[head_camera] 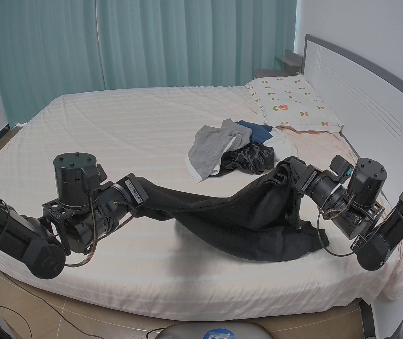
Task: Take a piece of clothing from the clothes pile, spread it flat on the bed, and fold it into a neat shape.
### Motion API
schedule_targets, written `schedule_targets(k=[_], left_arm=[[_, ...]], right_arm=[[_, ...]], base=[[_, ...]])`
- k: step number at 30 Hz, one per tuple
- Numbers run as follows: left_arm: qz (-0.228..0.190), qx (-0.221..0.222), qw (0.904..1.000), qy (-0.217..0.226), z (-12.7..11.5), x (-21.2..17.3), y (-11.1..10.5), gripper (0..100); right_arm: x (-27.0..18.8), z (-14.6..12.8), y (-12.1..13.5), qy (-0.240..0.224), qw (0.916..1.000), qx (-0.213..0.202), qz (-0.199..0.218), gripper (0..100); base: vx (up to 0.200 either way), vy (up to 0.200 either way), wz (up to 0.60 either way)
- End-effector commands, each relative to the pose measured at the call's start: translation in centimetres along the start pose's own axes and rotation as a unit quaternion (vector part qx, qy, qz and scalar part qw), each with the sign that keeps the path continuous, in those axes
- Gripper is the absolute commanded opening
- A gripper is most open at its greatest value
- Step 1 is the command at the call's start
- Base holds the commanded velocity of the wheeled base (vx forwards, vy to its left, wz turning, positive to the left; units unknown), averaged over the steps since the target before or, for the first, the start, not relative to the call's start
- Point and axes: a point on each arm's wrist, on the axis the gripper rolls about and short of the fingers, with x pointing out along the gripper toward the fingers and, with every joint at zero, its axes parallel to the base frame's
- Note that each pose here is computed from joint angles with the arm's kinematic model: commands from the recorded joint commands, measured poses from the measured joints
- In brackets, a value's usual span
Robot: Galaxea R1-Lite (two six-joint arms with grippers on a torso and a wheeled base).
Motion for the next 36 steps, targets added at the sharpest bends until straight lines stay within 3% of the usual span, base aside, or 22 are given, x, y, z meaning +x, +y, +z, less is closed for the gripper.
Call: schedule_targets(k=[1, 14, 26, 36], left_arm=[[-0.001, 0.0, 1.0, -0.002, 0.2, -0.1, -0.1, 0], [0.005, 0.005, 0.9998, 0.017, 0.5, -1.3, -0.6, 0], [-0.006, 0.004, 1.0, 0.001, 1.6, -2.6, -1.1, 0], [0.002, 0.012, 0.9996, 0.026, 1.2, -3.2, -1.4, 0]], right_arm=[[0.1, -0.2, -0.1, 0.001, 1.0, 0.001, -0.001, 0], [0.3, 0.3, -0.1, -0.021, 0.9998, 0.003, 0.006, 0], [0.3, 0.5, 0.1, -0.03, 0.9994, 0.004, 0.015, 0], [0.3, 0.3, 0.6, -0.031, 0.9992, 0.006, 0.023, 0]], base=[[0.0, 0.2, 0.0], [0.0, 0.2, 0.0], [0.0, 0.2, 0.0], [0.0, 0.2, 0.0]])
